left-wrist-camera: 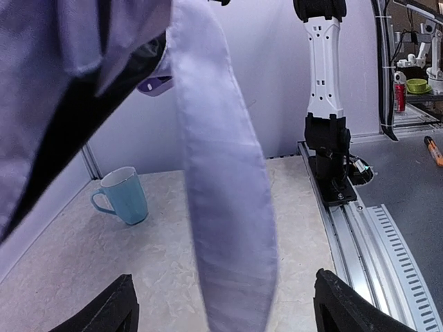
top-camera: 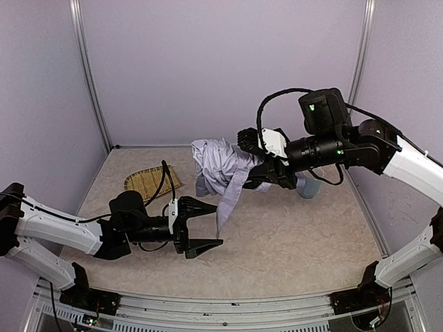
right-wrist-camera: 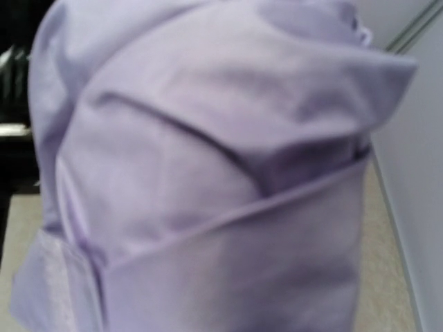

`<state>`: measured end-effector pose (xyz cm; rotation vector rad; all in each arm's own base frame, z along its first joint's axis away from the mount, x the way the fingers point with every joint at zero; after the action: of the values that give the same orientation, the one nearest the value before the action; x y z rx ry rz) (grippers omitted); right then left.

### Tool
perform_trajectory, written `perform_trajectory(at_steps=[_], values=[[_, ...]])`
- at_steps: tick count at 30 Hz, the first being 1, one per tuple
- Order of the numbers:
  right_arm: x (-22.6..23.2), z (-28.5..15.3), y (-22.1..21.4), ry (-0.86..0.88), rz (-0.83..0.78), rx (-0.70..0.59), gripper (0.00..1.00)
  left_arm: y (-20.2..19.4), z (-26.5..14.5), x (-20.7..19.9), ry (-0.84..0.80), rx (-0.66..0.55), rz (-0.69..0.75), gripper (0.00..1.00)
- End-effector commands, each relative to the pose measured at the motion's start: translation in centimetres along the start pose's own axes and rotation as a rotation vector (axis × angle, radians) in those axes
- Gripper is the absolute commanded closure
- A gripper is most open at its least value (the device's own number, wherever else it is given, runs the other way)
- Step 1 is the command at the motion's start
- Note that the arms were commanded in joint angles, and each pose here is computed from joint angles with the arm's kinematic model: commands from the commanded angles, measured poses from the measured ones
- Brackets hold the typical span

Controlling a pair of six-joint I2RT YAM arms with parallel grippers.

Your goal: Put away the umbrella

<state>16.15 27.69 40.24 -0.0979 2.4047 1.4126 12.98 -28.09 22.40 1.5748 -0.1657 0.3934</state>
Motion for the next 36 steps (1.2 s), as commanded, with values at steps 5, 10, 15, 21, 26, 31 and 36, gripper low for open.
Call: perform_trajectory(at_steps=[5,10,15,21,26,31,36], values=[[-0.6,-1.3,1.8,-0.001,-0.077,-0.050,1.00,0.8,0.4,-0.4,-0.225,-0.057,0.034,0.15],[-0.7,-0.7,1.8,0.020,-0.097,-0.037,1.00,0.5,1.6,-0.2,-0.262,-0.034,0.033,0.36],[-0.9,-0.6,2.0,0.015,-0.113,-0.037,1.00,0.4,2.9,-0.2,-0.344,0.005,0.015,0.72],[-1.0,-0.5,1.8,0.003,-0.122,-0.019,1.00,0.1,2.2,-1.0,-0.361,-0.001,0.007,0.72],[-1.0,-0.3,1.6,0.007,-0.131,-0.007,1.00,0.3,1.9,-1.4,-0.368,-0.004,0.005,0.57],[-1.1,-0.2,1.4,0.010,-0.140,0.004,1.00,0.1,1.9,-1.7,-0.407,0.000,-0.002,0.56],[-1.4,-0.3,1.0,0.001,-0.135,0.019,1.00,-0.6,1.6,-2.0,-0.416,0.036,-0.029,0.58]])
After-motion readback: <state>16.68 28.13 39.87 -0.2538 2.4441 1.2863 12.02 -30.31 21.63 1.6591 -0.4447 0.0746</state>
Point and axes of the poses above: each gripper's point midway between its finger pads, its own z axis out along the fingers, its own x axis along the line the jaws close on, y = z × x, the point moved 10 cm from there along -z, back along the fingers, and after that the axes turned 8 degrees about z, right-handed, at the moved point
